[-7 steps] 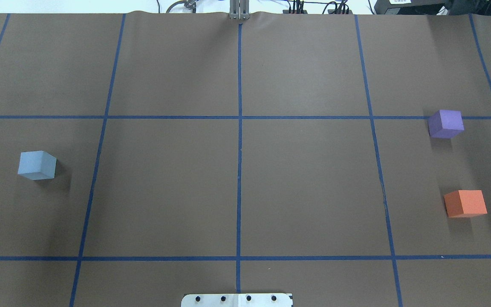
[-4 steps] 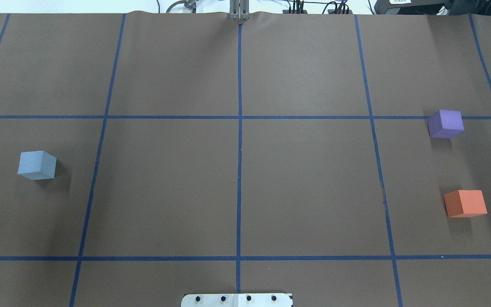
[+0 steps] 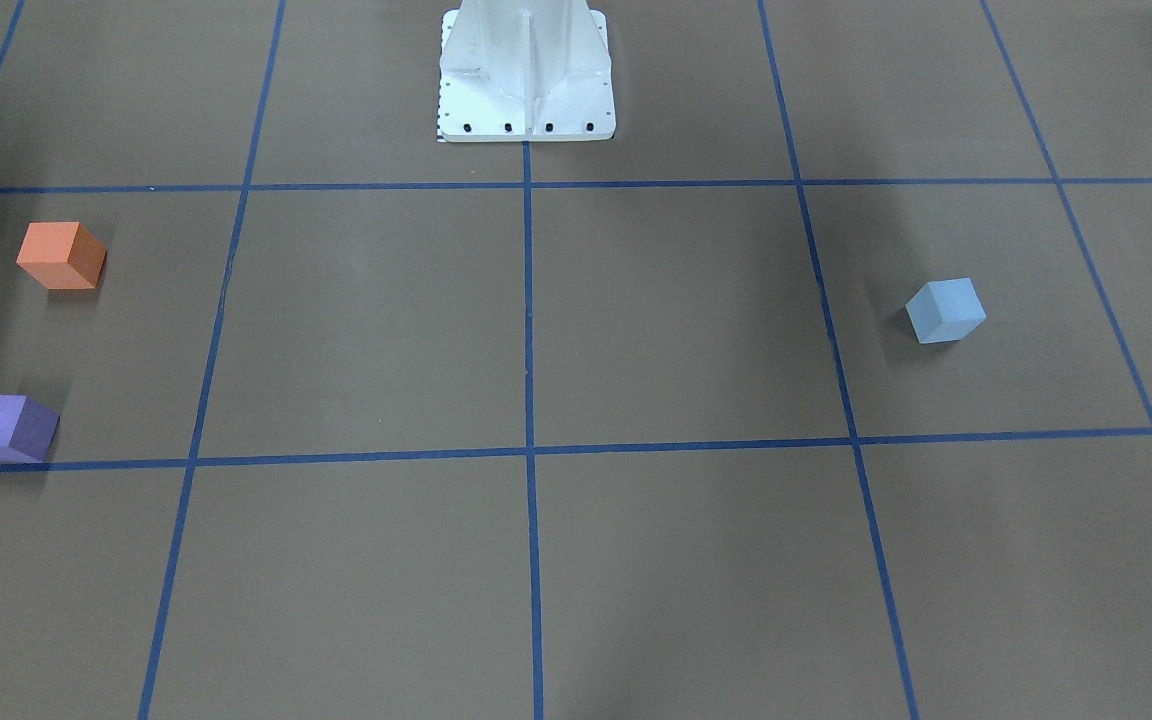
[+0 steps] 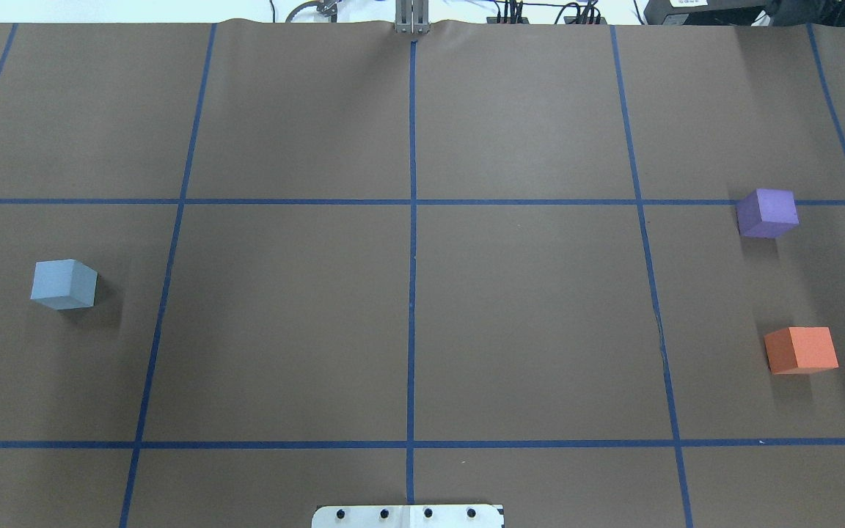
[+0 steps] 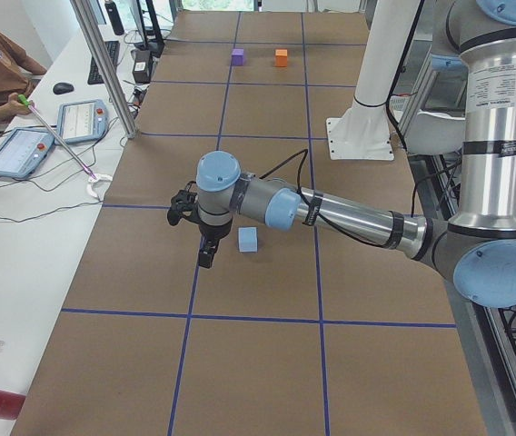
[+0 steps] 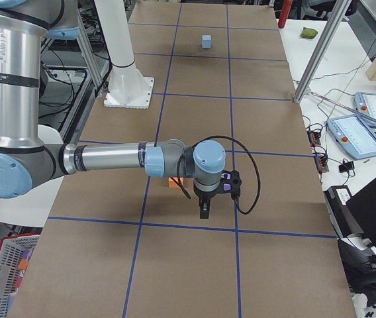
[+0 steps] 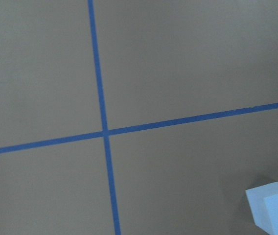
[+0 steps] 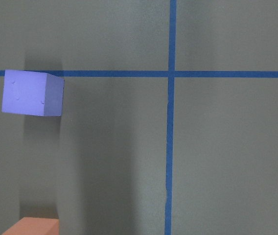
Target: Place blue block between orange and purple blocks
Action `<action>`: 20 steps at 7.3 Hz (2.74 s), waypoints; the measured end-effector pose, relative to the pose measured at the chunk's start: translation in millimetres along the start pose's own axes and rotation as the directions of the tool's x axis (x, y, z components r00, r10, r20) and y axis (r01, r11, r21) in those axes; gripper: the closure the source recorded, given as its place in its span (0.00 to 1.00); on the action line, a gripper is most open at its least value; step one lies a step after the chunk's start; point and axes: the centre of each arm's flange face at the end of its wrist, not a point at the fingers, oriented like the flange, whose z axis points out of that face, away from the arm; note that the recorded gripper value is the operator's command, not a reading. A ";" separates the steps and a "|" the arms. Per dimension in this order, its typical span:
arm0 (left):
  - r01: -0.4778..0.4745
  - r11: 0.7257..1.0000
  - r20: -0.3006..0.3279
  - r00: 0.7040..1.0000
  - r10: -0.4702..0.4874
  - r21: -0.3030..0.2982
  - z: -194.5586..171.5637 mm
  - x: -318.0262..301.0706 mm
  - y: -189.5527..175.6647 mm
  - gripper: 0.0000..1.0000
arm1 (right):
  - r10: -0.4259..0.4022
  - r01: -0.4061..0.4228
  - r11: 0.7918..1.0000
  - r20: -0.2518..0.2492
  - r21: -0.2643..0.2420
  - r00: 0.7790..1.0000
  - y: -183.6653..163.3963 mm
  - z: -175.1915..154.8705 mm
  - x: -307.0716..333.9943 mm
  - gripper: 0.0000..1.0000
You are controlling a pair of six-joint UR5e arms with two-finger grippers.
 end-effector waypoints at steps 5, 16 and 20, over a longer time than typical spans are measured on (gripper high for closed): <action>0.143 0.984 -0.030 0.989 -0.147 -0.104 87.1 118.3 -5.5 0.00 | -0.005 0.005 1.000 0.005 0.002 1.000 -0.2 -1.1 -1.7 0.00; 0.295 0.948 0.108 0.953 -0.283 -0.122 211.3 183.4 44.6 0.03 | -0.006 0.006 1.000 0.005 0.000 1.000 1.5 0.0 -0.5 0.00; 0.281 0.953 0.082 0.958 -0.273 -0.109 223.3 177.3 41.6 1.00 | -0.007 0.007 1.000 0.007 0.000 1.000 1.7 -0.2 -0.9 0.00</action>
